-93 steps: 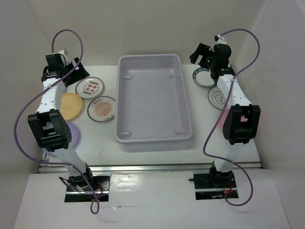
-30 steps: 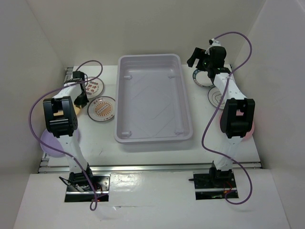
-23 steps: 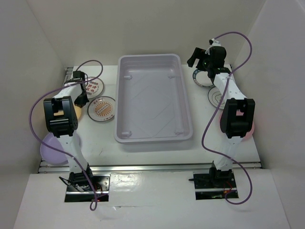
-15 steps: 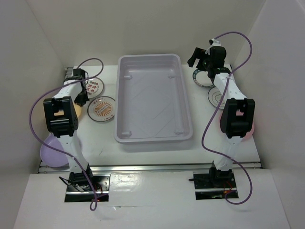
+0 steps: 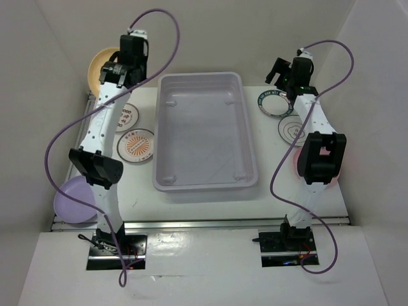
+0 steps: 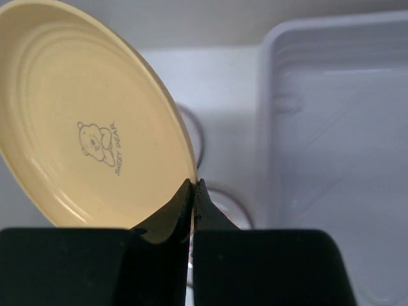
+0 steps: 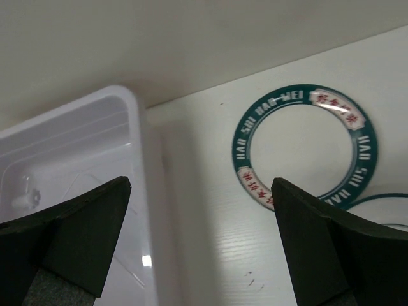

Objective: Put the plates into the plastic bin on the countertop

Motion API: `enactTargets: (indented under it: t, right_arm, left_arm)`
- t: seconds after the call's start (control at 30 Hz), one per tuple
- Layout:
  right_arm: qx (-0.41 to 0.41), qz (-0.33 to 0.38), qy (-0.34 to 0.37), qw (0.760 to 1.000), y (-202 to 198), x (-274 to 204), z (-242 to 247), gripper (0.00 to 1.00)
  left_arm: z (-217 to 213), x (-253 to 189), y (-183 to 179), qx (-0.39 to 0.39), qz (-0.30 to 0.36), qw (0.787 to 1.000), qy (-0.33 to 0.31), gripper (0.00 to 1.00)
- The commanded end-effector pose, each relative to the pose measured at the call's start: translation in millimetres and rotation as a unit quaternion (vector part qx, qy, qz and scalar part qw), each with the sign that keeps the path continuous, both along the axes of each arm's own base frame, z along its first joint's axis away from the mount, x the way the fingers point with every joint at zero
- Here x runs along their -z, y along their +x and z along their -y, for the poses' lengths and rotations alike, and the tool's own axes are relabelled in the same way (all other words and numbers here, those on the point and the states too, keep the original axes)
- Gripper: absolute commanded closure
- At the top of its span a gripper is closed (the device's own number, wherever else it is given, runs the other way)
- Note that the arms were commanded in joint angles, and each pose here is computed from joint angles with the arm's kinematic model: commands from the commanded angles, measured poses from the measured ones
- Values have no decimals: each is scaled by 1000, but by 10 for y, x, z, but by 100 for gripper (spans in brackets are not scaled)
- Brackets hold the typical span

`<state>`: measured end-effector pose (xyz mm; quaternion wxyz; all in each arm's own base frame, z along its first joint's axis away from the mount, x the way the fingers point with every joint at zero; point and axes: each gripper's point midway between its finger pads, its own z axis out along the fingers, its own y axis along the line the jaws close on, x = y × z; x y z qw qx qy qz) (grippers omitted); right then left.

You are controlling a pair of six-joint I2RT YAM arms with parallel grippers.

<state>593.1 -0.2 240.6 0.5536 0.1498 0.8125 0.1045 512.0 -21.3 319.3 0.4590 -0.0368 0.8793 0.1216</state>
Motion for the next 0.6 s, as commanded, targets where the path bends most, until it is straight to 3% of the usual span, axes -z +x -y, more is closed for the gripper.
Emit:
enactTargets:
  t: [0.0, 0.07, 0.17, 0.33, 0.57]
  right_arm:
    - [66, -17, 11, 998, -24, 76, 459, 0]
    - [91, -22, 4, 996, -79, 106, 599, 0]
    - [131, -14, -13, 991, -138, 59, 744, 0]
    - [192, -25, -35, 980, -250, 91, 1041, 0]
    - [190, -10, -31, 981, -214, 35, 1077, 0]
  left_arm:
    - [546, -307, 16, 77, 35, 996, 42, 100]
    - [1040, -266, 82, 131, 47, 989, 56, 100]
    - [1446, -232, 224, 171, 73, 979, 82, 100]
    - [1994, 51, 372, 249, 73, 965, 19, 100]
    - [2677, 445, 503, 327, 80, 942, 2, 100]
